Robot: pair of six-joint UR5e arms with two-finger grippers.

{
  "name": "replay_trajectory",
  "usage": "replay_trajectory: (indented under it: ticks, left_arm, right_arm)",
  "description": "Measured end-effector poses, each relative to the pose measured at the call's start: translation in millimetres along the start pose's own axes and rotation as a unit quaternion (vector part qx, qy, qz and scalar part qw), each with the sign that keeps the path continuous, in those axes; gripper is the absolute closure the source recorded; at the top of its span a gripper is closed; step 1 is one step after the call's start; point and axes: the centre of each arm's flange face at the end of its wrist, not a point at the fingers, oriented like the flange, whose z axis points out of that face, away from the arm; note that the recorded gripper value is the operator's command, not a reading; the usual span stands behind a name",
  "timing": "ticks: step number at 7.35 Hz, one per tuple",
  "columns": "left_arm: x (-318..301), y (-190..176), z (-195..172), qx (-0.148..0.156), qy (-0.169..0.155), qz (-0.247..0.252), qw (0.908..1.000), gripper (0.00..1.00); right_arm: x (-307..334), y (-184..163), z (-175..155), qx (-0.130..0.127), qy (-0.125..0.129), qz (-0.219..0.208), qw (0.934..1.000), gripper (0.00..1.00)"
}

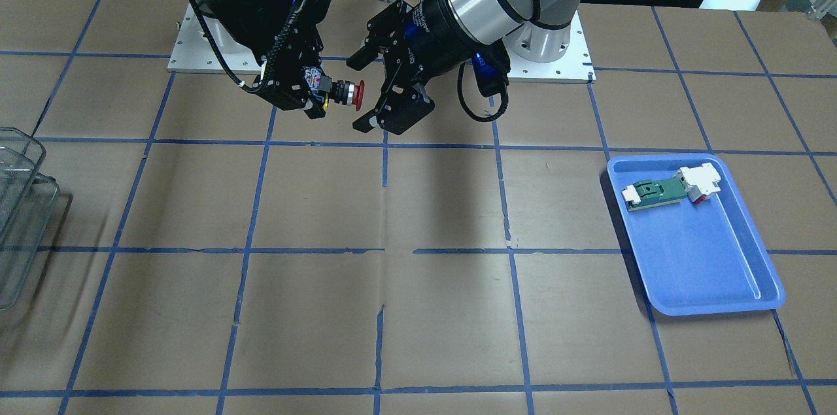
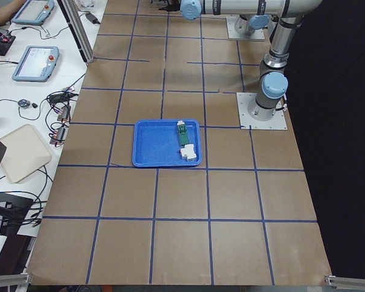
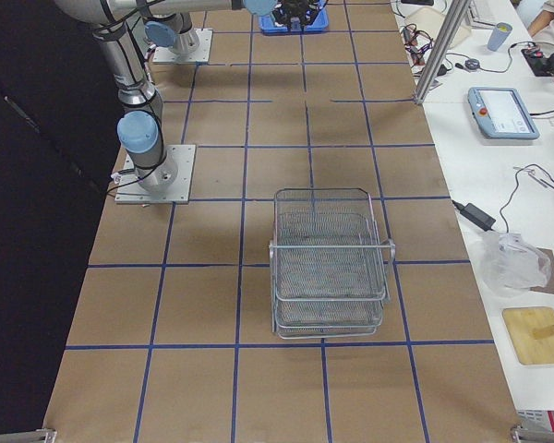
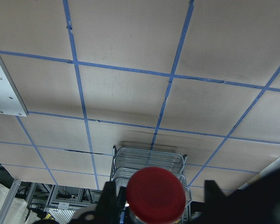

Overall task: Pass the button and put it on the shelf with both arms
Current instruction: 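Carry the button to the mesh basket with the right gripper while the left arm withdraws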

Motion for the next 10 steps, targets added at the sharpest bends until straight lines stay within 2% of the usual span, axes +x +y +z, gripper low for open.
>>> replay_trajectory:
  ticks: [2, 3, 4, 5, 6, 7, 8, 9, 10]
  left_arm:
    - [20, -17, -21, 0.008, 0.023, 0.019, 0.9995, 0.03]
    - [38, -41, -39, 0.032, 0.044, 0.065, 0.9964, 0.02]
    - [53, -67, -55, 0.067, 0.054, 0.121, 0.9889, 0.01]
    - [65, -96, -73, 0.106, 0.046, 0.176, 0.9777, 0.0]
    - [73, -129, -93, 0.155, 0.019, 0.232, 0.9602, 0.0]
    - [74, -155, -111, 0.212, -0.024, 0.299, 0.9299, 0.0]
    - [70, -167, -126, 0.263, -0.071, 0.379, 0.8846, 0.0]
    - [63, -166, -142, 0.291, -0.102, 0.445, 0.8406, 0.0]
    - [55, -151, -160, 0.304, -0.115, 0.509, 0.797, 0.0]
  right_arm:
    - [3, 4, 0, -0.004, 0.001, -0.002, 1.0, 0.73]
    - [10, 15, -3, -0.011, 0.007, -0.008, 0.9999, 0.77]
    - [21, 35, -9, -0.02, 0.013, -0.007, 0.9997, 0.76]
    - [35, 65, -18, -0.027, 0.02, 0.003, 0.9994, 0.76]
    - [47, 99, -31, -0.043, 0.027, -0.003, 0.9987, 0.77]
    - [54, 136, -46, -0.062, 0.03, -0.013, 0.9976, 0.77]
    - [64, 182, -61, -0.072, 0.034, -0.003, 0.9969, 0.77]
    - [73, 237, -73, -0.077, 0.036, 0.002, 0.9964, 0.77]
    - [83, 297, -78, -0.077, 0.031, -0.004, 0.9966, 0.76]
